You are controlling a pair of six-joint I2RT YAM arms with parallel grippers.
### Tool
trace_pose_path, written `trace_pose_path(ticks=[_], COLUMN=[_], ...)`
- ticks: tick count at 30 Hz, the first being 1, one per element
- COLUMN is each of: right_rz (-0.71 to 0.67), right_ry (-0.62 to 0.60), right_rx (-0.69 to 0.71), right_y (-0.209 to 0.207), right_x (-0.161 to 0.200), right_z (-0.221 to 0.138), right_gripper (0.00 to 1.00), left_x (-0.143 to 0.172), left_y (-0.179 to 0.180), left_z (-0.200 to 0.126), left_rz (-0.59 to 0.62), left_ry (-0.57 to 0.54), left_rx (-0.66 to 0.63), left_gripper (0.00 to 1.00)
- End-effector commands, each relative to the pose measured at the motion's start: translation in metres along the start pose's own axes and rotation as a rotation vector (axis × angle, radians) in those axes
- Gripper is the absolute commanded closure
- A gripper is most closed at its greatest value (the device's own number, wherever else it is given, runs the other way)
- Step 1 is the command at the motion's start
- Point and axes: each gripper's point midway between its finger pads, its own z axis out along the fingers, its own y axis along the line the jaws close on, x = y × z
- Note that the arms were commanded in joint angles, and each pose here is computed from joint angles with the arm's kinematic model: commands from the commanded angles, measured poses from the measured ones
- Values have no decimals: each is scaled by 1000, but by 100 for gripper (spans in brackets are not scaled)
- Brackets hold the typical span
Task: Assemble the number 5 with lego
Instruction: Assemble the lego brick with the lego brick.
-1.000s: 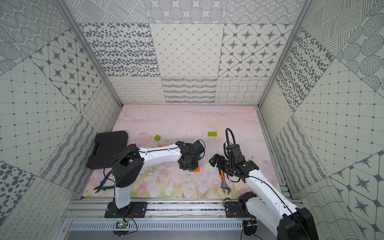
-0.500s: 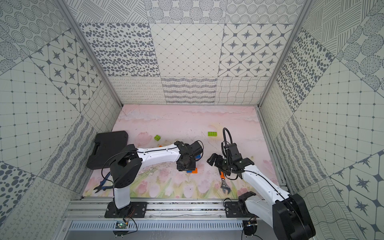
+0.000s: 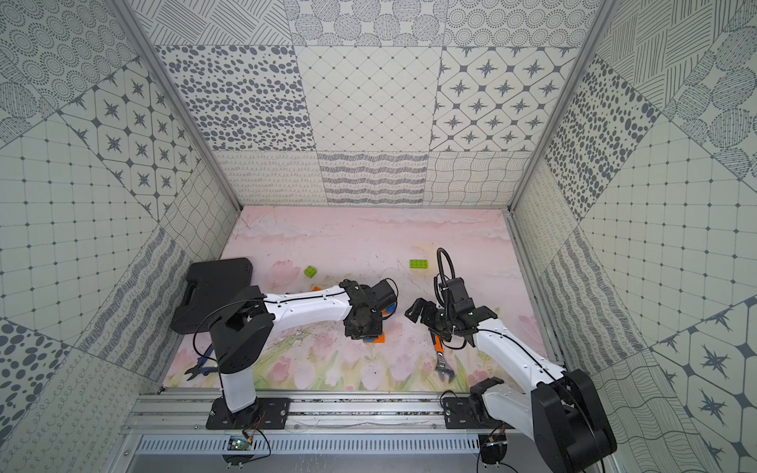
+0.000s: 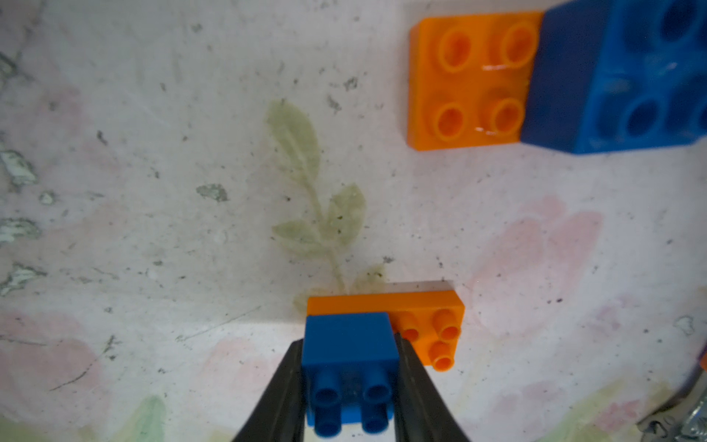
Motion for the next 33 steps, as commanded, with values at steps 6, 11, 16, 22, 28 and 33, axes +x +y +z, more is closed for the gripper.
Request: trace_pose_path(ticks=[6, 11, 16, 22, 28, 33], right_rz=[-23, -42, -41, -31, -35, -24], right_ry=[-23, -49, -63, -49, -50, -52], right_rx=[-29, -17, -32, -31, -31, -30], right_y=[12, 16, 20, 19, 19, 17], right_x=[-8, -15, -17, -15, -14, -13], right_z=[-2, -9, -11, -9, -11, -10], right_gripper=[1, 1, 1, 1, 1, 1], left_x=[15, 7, 0, 1, 8, 11], left_y=[29, 13, 7, 11, 18, 17], left_z=[21, 0, -18, -18, -4, 6], left_rz=[-34, -8, 15, 13, 6, 5], left_ry=[35, -1, -40, -42, 6, 20], left_rx=[-90, -12, 26, 16, -39, -32], left_gripper=[72, 58, 49, 53, 56, 72])
